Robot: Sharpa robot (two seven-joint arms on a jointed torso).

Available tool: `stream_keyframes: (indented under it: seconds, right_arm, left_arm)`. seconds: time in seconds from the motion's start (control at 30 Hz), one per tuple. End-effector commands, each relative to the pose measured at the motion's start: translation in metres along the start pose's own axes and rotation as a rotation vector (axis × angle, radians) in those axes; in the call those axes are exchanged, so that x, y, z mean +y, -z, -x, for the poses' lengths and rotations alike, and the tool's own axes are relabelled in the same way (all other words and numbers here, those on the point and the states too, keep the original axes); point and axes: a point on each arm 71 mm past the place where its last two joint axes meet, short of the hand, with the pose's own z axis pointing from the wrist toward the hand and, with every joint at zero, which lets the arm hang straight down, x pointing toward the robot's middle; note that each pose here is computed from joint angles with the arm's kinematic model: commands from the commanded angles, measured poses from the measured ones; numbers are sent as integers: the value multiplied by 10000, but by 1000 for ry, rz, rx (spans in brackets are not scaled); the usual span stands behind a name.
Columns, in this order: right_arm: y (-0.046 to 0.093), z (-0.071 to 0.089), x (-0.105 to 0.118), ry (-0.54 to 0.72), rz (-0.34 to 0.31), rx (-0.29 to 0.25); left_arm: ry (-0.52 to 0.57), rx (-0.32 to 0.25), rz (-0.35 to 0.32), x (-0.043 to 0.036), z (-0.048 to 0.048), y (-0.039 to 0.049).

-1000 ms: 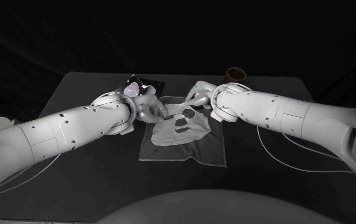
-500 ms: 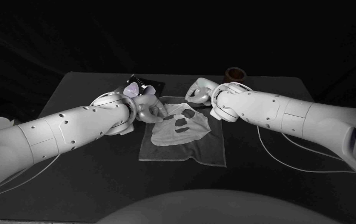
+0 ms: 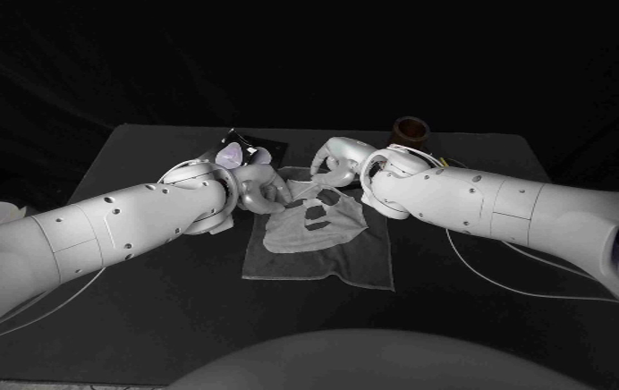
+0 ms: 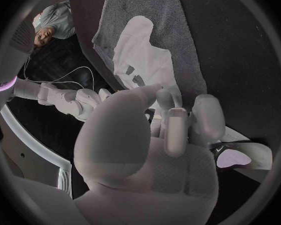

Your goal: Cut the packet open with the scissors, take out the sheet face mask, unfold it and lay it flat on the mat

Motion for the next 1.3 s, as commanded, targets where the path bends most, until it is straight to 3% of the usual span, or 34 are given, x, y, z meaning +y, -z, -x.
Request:
stream_keyframes:
  seconds: [0.03, 0.4, 0.87, 1.3]
  right_arm:
    - [1, 6, 74, 196, 94, -47]
    - [-59, -106, 46, 288, 69, -81]
    - [-130, -231, 83, 291, 55, -54]
    - [-155, -250, 40, 288, 26, -39]
  left_arm:
    - [-17, 71, 30, 41, -114, 2]
    - [-17, 75, 29, 30, -121, 7]
    - [-18, 79, 26, 13, -129, 15]
    - [-19, 84, 28, 8, -133, 15]
